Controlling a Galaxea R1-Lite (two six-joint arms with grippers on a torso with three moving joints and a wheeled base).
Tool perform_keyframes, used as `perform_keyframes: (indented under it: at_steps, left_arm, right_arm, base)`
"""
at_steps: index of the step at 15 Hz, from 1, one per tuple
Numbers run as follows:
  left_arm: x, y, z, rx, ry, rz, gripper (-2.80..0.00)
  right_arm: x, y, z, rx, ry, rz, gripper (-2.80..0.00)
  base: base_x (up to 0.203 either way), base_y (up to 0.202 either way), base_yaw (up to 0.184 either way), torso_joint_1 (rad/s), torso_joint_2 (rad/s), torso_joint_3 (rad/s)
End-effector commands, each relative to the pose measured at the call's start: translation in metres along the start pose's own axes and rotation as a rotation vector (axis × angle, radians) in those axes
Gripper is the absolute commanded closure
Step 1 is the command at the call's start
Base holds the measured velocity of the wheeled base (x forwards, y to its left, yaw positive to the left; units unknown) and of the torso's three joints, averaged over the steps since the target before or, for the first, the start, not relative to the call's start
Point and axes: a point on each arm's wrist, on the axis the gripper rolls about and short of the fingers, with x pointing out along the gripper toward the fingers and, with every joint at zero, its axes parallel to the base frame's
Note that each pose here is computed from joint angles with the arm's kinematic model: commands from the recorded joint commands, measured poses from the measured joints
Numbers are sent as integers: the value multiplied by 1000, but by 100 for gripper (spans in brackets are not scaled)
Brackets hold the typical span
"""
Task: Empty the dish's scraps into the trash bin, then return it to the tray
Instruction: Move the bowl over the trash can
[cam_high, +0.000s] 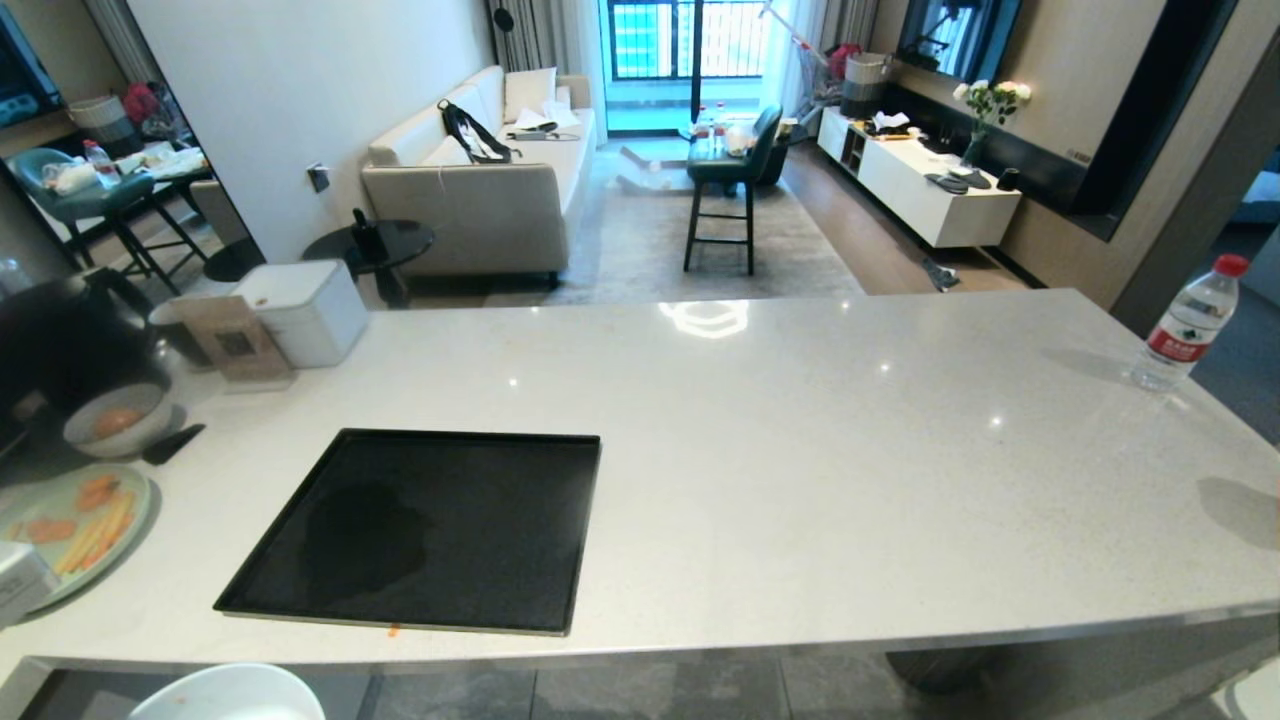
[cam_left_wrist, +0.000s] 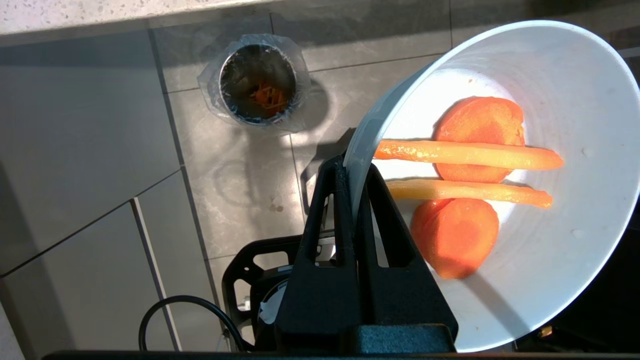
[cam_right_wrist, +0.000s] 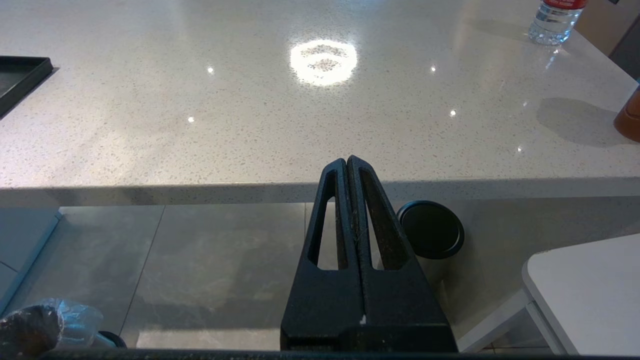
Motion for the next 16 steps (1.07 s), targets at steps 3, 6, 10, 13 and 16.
perform_keyframes:
  at_steps: [3,6,10,13,16]
  left_arm:
    - [0,0,1,0,3,7,0]
    - [-1,0,1,0,-4,9,0]
    - [-2,0,3,1,-9,13,0]
    - [-1,0,3,0,-5,13,0]
    - [-1,0,3,-2,-2,14,0]
  right_arm:
    - [0,0,0,-1,-1,1,0]
    - [0,0,0,-1,-1,1,0]
    - [0,0,0,-1,-1,1,0]
    - [0,0,0,-1,-1,1,0]
    - [0,0,0,-1,0,1,0]
  base:
    - [0,0,0,0,0,0]
    - [0,0,0,0,0,0]
    - [0,0,0,0,0,0]
    - [0,0,0,0,0,0]
    - [0,0,0,0,0,0]
